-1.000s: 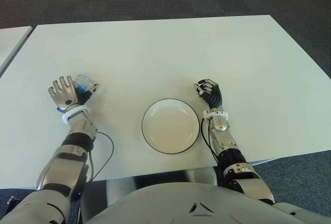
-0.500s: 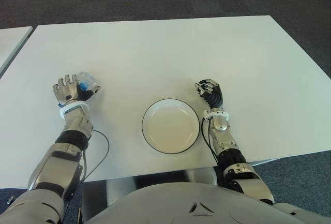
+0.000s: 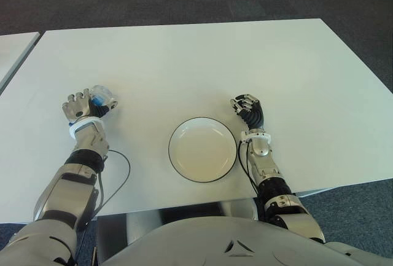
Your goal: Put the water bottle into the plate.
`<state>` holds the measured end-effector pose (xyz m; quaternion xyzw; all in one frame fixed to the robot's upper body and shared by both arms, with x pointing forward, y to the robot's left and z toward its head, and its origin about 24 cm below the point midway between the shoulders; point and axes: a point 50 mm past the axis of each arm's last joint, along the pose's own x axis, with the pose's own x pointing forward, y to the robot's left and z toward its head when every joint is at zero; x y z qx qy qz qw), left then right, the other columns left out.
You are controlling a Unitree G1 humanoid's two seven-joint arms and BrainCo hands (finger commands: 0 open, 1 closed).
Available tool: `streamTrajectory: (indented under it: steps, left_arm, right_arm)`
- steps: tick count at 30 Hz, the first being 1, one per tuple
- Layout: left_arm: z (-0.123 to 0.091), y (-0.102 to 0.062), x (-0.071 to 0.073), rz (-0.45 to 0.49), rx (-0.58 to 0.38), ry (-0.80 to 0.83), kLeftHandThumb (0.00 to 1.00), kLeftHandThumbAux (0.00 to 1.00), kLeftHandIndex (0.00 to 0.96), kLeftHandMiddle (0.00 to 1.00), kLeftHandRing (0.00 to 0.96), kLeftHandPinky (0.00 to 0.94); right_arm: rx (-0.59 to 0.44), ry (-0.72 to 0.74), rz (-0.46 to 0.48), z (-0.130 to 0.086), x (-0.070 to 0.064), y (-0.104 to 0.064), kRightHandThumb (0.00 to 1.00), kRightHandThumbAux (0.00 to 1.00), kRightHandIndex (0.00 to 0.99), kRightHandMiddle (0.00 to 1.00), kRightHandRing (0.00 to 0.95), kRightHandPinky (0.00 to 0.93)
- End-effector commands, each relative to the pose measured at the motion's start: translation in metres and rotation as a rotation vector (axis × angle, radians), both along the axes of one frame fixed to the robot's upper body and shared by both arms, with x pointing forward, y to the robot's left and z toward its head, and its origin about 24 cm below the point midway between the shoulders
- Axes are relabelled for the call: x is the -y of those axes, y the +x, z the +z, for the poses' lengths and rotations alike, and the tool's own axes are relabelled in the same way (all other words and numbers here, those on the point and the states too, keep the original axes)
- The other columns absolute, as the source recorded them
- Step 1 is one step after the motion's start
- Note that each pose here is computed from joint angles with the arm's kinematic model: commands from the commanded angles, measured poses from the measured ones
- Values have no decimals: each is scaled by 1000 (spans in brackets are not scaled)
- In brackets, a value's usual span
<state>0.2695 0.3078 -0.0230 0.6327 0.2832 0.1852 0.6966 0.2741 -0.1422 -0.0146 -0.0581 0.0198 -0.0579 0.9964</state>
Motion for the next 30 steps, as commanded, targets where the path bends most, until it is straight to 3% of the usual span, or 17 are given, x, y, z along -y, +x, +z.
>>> streamTrajectory:
  steps: [1, 7, 30]
  left_arm:
    - [-47, -37, 16, 80, -121, -152, 734, 590, 409, 656, 667, 679]
    - [-47, -34, 19, 106, -81, -162, 741, 671, 438, 734, 745, 747]
    - [-46, -29, 24, 135, -33, -278, 747, 695, 445, 839, 831, 822]
  right_arm:
    - [-30, -5, -2, -4, 0, -3, 708, 727, 436, 640, 637, 635]
    - [-33, -6, -2, -4, 1, -3, 708, 727, 436, 638, 634, 626]
    - [-2, -32, 20, 0, 1, -4, 707, 729, 434, 632, 638, 645]
